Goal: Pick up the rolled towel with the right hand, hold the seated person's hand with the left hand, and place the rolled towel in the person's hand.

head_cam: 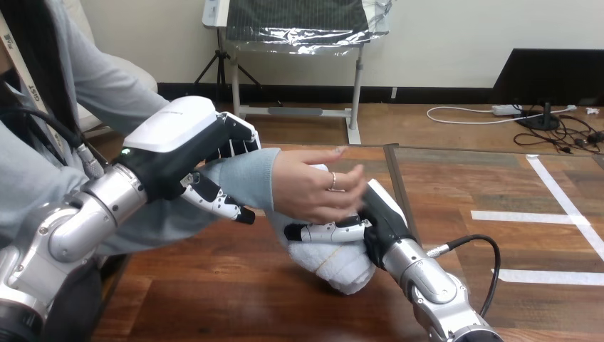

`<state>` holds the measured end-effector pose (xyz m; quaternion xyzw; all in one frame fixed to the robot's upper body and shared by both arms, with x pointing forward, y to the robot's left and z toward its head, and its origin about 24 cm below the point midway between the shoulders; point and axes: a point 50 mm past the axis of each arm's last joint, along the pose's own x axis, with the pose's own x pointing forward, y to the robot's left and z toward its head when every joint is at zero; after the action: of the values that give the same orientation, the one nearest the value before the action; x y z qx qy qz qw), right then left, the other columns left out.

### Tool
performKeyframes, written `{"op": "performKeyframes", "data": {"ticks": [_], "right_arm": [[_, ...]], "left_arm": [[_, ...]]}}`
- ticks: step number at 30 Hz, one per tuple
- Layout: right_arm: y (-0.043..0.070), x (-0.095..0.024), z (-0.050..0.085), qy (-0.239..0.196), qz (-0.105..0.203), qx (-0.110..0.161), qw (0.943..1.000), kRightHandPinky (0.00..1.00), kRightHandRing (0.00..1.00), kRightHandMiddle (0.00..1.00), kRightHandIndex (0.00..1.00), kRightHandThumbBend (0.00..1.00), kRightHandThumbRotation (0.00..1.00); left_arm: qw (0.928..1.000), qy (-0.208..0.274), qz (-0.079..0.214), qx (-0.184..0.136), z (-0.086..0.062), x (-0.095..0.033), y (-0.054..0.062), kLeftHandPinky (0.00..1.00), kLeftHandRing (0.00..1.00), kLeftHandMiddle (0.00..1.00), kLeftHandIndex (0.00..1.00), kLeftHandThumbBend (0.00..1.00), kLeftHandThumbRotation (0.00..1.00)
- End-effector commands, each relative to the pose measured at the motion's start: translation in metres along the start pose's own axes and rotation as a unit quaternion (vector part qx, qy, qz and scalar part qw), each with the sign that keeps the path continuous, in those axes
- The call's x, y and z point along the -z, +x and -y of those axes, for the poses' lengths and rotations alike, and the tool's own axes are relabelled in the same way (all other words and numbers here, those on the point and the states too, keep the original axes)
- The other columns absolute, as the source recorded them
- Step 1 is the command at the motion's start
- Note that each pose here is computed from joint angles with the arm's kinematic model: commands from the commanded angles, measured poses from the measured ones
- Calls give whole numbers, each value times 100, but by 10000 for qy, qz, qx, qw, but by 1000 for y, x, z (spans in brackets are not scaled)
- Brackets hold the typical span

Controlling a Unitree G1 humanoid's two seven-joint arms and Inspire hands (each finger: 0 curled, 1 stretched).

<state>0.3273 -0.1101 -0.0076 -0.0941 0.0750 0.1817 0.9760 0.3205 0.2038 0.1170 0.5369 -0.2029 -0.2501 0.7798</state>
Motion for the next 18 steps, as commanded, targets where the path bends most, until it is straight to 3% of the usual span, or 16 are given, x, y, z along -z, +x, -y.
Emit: {"op": "performKeyframes", "data": {"ticks": [1, 14, 18], "right_arm": [[4, -15, 9, -109, 330, 131, 9993, 41, 45, 49, 47, 79, 0], [3, -18, 13, 114, 506, 196, 9985, 40, 45, 49, 47, 79, 0], [-4, -23, 22, 751, 1051, 170, 9915, 38, 43, 48, 46, 79, 0]], "left_arm": [[9969, 18, 549, -565, -20, -19, 12, 35, 40, 45, 45, 84, 0], [9974, -51, 505, -521, -16, -18, 10, 36, 41, 45, 46, 85, 0], [9977, -81, 475, -475, -13, -17, 8, 36, 41, 45, 46, 85, 0]]}}
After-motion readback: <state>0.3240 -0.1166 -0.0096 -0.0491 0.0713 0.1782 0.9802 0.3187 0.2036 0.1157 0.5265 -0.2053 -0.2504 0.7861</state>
